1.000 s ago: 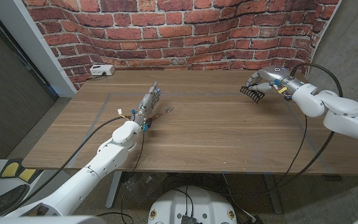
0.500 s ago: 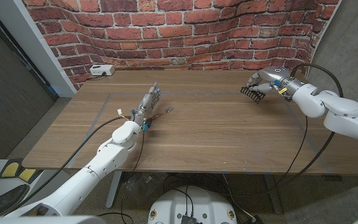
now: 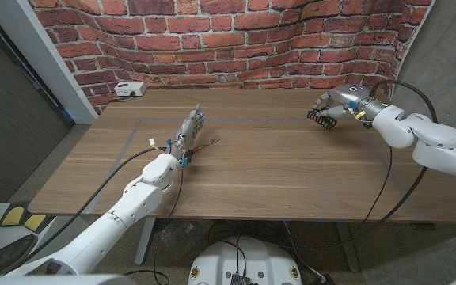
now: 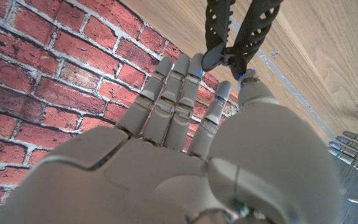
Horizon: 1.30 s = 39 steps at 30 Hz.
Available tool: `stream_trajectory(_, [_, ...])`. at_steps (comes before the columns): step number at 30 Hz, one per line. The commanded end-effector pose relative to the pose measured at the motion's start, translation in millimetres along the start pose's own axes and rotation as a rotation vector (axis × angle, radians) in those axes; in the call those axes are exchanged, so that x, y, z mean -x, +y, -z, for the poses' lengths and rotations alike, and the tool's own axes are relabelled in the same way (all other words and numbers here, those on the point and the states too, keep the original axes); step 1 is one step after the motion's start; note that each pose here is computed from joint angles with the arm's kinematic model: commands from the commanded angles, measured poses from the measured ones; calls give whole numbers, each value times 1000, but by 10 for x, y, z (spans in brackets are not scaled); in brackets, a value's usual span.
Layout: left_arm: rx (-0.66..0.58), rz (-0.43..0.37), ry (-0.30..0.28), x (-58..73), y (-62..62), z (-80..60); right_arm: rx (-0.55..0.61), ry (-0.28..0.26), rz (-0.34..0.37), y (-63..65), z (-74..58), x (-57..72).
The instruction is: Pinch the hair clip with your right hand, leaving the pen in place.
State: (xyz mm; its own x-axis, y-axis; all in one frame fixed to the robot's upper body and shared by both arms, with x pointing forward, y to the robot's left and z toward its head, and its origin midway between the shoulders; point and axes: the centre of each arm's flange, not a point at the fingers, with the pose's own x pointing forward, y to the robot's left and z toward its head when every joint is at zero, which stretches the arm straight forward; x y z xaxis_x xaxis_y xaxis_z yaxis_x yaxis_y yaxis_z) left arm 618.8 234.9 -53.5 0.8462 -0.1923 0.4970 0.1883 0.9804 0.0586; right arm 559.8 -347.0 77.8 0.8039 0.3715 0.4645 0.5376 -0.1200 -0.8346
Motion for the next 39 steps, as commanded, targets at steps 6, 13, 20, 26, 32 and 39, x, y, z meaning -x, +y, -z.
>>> stream_trajectory(6, [-1,-2,0,-21,30,-1,12,14,-27,18,-6,-31])
stream_trajectory(13, [1,-4,2,-18,43,9,0,27,-37,88,-7,-29])
stream_trajectory(20, [-1,-3,1,-20,47,-4,-4,66,-54,217,25,-36])
stream_trajectory(26, [-2,-3,1,-15,50,-17,-8,97,-49,311,75,-47])
stream_trajectory(32, [-5,-4,-3,-7,50,-35,0,123,-63,410,130,-83])
stream_trajectory(39, [-4,-8,-4,9,50,-37,-1,155,-71,509,207,-114])
